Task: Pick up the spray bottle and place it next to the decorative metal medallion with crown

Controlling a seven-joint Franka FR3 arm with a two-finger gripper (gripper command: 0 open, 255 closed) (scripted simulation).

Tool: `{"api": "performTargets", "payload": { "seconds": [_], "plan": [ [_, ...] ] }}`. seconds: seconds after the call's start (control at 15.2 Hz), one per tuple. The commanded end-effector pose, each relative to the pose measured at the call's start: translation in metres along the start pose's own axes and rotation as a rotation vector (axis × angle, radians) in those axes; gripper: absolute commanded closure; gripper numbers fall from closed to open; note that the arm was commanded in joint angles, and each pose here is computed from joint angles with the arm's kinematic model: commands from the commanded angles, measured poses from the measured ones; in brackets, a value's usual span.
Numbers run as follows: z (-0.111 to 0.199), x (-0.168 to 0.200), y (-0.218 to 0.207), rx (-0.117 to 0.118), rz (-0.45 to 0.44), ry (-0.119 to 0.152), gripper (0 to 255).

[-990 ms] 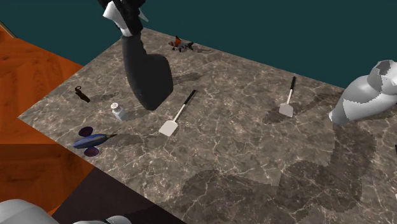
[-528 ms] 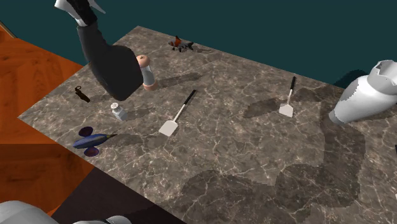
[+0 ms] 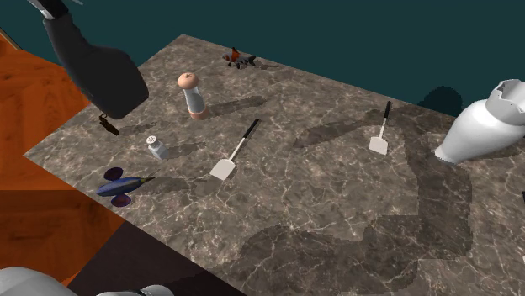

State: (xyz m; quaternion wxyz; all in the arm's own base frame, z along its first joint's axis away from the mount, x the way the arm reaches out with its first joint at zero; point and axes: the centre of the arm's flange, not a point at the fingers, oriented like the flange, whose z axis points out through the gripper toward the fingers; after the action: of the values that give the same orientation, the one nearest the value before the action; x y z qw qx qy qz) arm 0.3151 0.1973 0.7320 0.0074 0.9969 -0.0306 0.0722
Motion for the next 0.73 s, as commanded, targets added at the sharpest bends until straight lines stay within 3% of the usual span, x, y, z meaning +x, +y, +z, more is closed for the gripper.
{"api": "performTargets", "payload": {
  "seconds": [0.0, 0.66],
  "plan": [
    [-0.002, -0.006, -0.026, 0.0, 0.002, 0.0, 255],
    [-0.008, -0.032, -0.156, 0.0, 0.002, 0.0, 255]
  ]
}}
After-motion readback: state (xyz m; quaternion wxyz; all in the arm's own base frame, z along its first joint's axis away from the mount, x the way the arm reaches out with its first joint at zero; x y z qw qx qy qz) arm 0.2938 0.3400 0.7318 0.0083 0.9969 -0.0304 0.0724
